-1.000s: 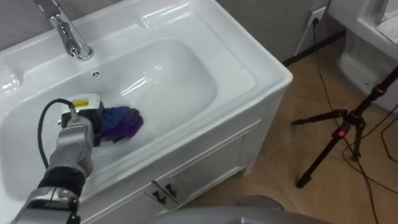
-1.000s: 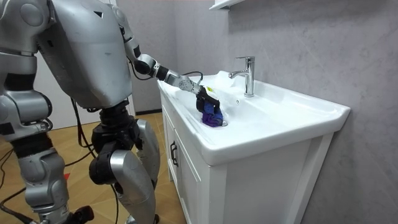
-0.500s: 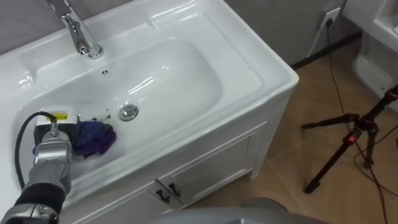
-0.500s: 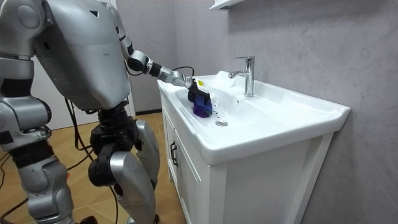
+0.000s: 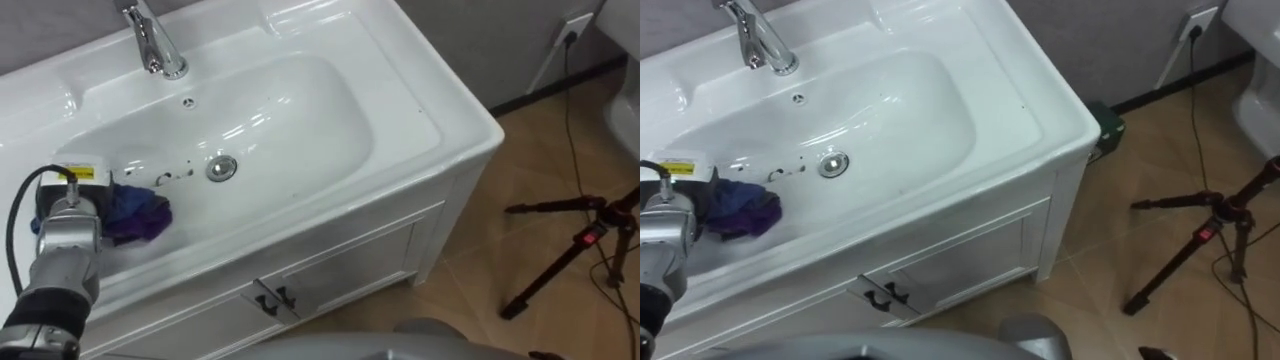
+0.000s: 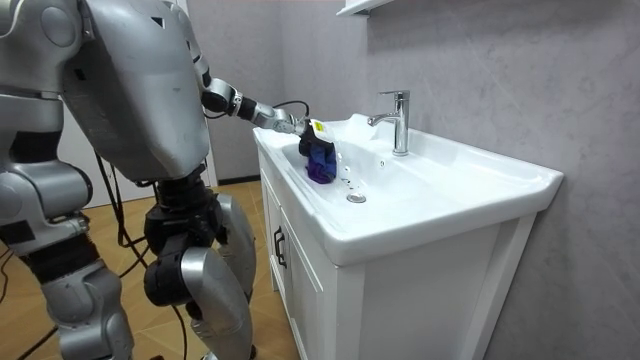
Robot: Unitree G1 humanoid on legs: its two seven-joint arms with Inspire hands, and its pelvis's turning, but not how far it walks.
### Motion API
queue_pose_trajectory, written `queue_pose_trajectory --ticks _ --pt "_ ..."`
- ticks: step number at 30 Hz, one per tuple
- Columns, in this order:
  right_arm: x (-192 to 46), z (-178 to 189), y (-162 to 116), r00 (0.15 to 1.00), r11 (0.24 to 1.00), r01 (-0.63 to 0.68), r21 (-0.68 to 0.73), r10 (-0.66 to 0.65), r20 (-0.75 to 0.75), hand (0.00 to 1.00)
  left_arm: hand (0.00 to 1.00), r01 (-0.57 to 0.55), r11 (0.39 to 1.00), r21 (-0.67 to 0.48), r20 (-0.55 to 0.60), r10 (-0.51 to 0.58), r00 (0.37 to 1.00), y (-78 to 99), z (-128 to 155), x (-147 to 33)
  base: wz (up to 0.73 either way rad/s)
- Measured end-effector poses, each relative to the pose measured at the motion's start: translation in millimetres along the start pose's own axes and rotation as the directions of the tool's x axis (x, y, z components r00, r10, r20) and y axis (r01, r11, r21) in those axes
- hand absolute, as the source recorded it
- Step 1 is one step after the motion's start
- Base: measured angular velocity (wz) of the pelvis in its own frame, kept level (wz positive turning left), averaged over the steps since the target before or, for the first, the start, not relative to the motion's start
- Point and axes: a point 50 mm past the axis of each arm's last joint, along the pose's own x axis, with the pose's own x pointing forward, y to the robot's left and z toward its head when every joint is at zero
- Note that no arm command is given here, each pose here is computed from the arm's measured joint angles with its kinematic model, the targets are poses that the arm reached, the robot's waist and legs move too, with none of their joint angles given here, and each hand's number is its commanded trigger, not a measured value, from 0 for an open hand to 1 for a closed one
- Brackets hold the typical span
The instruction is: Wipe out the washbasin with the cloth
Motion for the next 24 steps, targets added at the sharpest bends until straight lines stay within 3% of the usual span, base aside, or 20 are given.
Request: queue_pose_trajectory --ticks 16,24 --pt "1 -8 -7 0.999 1.0 0.022 -0.011 -0.023 -0.023 0.0 1.0 0.005 1.0 -0.004 -0.041 -0.005 0.999 -1.5 -5 4.1 0.01" --pt "4 30 -5 0.996 0.999 0.038 0.001 -0.038 0.078 0.0 1.0 -0.097 0.993 -0.066 -0.063 0.093 0.994 26.4 -5 18.4 0.07"
